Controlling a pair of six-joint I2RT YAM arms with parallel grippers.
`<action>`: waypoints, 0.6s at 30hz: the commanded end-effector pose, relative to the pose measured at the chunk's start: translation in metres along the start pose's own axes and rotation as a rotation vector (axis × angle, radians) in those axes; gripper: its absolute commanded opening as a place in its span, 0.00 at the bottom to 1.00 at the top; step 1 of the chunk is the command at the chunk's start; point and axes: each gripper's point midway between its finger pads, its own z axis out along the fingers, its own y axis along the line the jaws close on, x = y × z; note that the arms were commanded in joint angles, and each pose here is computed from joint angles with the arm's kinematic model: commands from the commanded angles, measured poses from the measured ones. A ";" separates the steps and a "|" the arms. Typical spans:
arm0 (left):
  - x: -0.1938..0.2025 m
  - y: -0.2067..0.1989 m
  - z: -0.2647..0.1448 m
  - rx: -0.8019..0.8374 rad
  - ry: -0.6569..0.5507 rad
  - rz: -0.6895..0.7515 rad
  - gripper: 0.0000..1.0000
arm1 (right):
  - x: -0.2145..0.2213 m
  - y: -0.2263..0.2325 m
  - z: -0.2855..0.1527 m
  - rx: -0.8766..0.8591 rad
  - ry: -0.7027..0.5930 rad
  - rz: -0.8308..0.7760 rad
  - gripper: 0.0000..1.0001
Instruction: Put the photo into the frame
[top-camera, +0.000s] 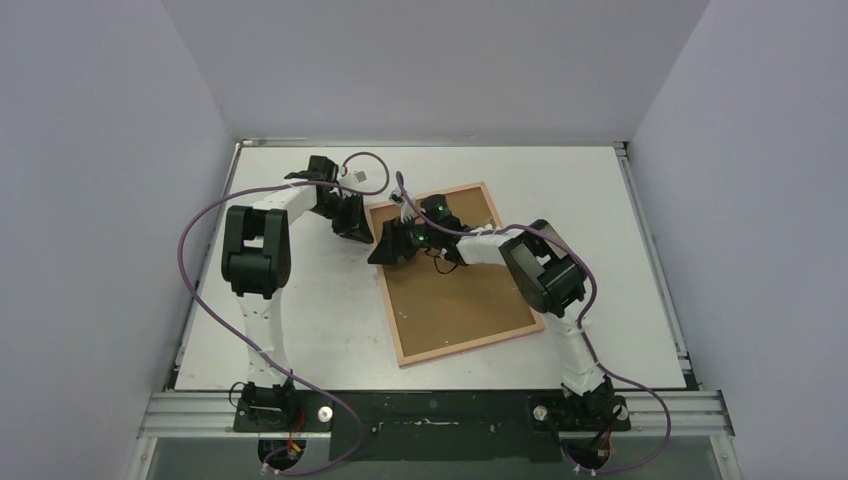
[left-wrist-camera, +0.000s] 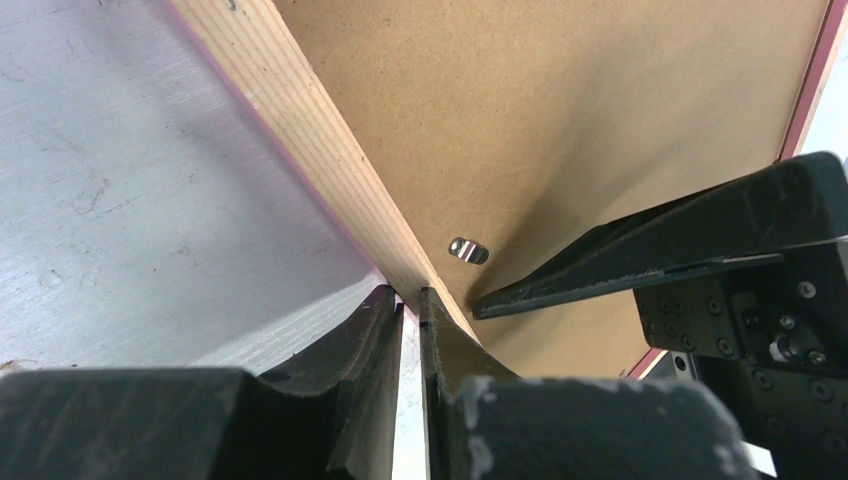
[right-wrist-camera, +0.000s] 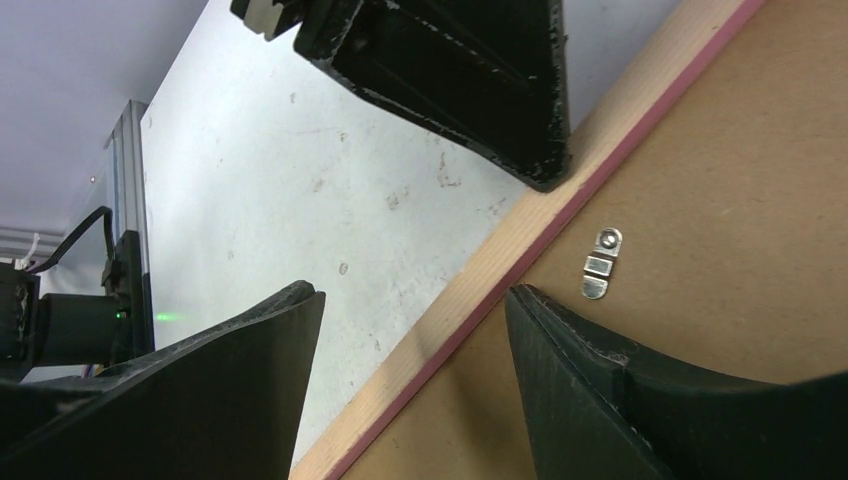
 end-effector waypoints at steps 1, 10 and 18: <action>-0.004 0.013 0.004 -0.049 -0.026 0.037 0.10 | -0.006 0.023 -0.001 -0.049 -0.004 -0.021 0.68; -0.002 0.013 0.003 -0.050 -0.022 0.038 0.09 | -0.054 0.012 -0.034 -0.007 -0.098 -0.041 0.68; -0.002 0.013 0.003 -0.049 -0.022 0.036 0.09 | -0.068 -0.007 -0.039 0.019 -0.128 -0.017 0.69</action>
